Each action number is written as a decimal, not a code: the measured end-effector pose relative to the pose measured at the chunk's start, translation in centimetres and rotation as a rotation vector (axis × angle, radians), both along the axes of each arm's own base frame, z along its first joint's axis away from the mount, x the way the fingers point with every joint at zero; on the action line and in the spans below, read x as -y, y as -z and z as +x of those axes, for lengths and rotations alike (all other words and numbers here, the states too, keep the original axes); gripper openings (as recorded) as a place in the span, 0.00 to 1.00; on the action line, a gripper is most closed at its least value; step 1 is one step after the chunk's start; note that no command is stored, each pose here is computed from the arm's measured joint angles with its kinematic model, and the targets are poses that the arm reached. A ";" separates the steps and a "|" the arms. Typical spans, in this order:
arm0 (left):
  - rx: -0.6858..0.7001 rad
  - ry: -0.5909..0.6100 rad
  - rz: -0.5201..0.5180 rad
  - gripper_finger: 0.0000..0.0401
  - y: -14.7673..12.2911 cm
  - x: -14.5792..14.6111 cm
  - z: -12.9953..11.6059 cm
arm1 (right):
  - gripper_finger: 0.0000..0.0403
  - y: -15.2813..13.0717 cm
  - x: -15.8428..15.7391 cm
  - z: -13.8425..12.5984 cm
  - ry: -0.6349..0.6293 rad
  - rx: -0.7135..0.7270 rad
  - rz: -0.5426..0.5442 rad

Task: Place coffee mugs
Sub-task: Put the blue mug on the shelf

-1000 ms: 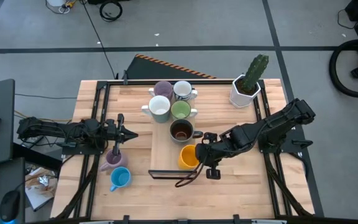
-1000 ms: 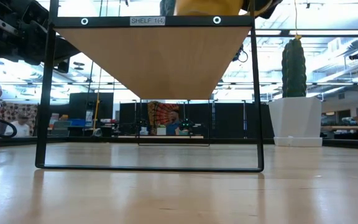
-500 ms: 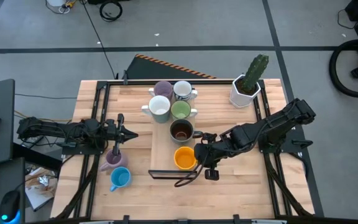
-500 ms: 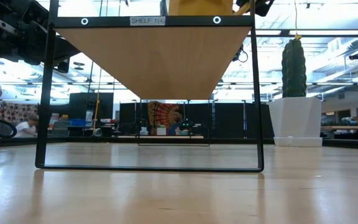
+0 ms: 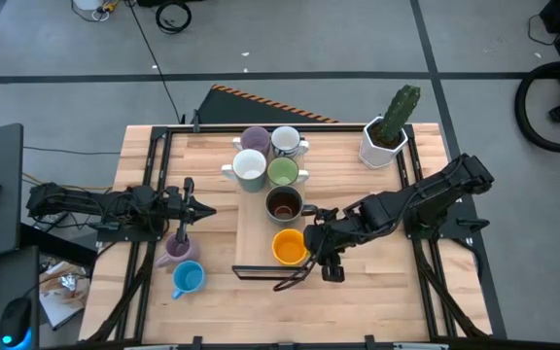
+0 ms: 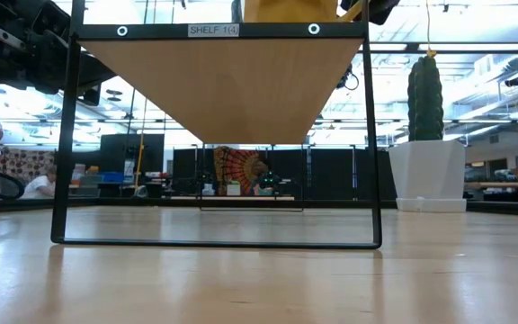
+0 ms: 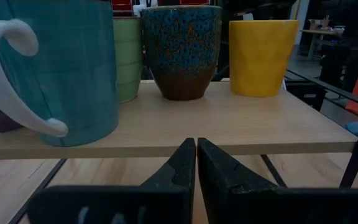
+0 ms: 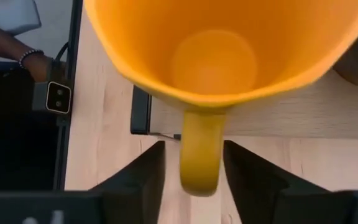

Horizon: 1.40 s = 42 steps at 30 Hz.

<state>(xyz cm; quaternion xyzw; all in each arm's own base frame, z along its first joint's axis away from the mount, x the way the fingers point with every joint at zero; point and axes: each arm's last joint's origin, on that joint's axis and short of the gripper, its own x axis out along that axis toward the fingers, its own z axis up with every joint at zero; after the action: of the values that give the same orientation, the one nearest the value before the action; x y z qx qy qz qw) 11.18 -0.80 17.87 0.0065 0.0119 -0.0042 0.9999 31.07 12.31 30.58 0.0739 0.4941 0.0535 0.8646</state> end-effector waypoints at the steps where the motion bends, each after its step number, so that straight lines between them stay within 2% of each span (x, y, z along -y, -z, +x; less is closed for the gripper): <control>1: 0.000 0.000 0.000 0.06 0.0 0.0 0.0 | 0.45 0.0 0.1 0.0 0.000 -0.002 0.004; 8: 0.000 0.000 0.000 0.06 0.0 0.0 0.0 | 0.59 -2.1 1.1 -1.7 0.038 0.032 0.015; 12: 0.000 0.000 0.000 0.06 0.0 0.0 0.0 | 0.64 -3.3 2.0 -3.4 0.099 0.043 -0.058; 15: 0.000 0.000 0.000 0.06 0.0 0.0 0.0 | 0.65 -3.9 2.5 -4.5 0.113 0.068 -0.151; 18: 0.000 0.000 0.000 0.06 0.0 0.0 0.0 | 0.65 -3.6 2.8 -5.7 0.094 0.076 -0.192; 25: 0.000 0.000 0.000 0.06 0.0 0.0 0.0 | 0.62 -2.5 4.4 -9.2 0.118 0.110 -0.213; 34: 0.000 0.000 0.000 0.06 0.0 0.0 0.0 | 0.61 -0.9 6.7 -13.2 0.214 0.382 -0.220; 42: 0.000 0.000 0.000 0.06 0.0 0.0 0.0 | 0.61 1.4 8.1 -14.0 0.285 0.533 -0.176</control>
<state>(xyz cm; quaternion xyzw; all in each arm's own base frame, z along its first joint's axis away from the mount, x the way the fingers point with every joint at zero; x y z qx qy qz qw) 11.18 -0.80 17.87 0.0065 0.0117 -0.0044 0.9999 17.05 4.23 29.17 0.0509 0.2376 -0.0939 0.9655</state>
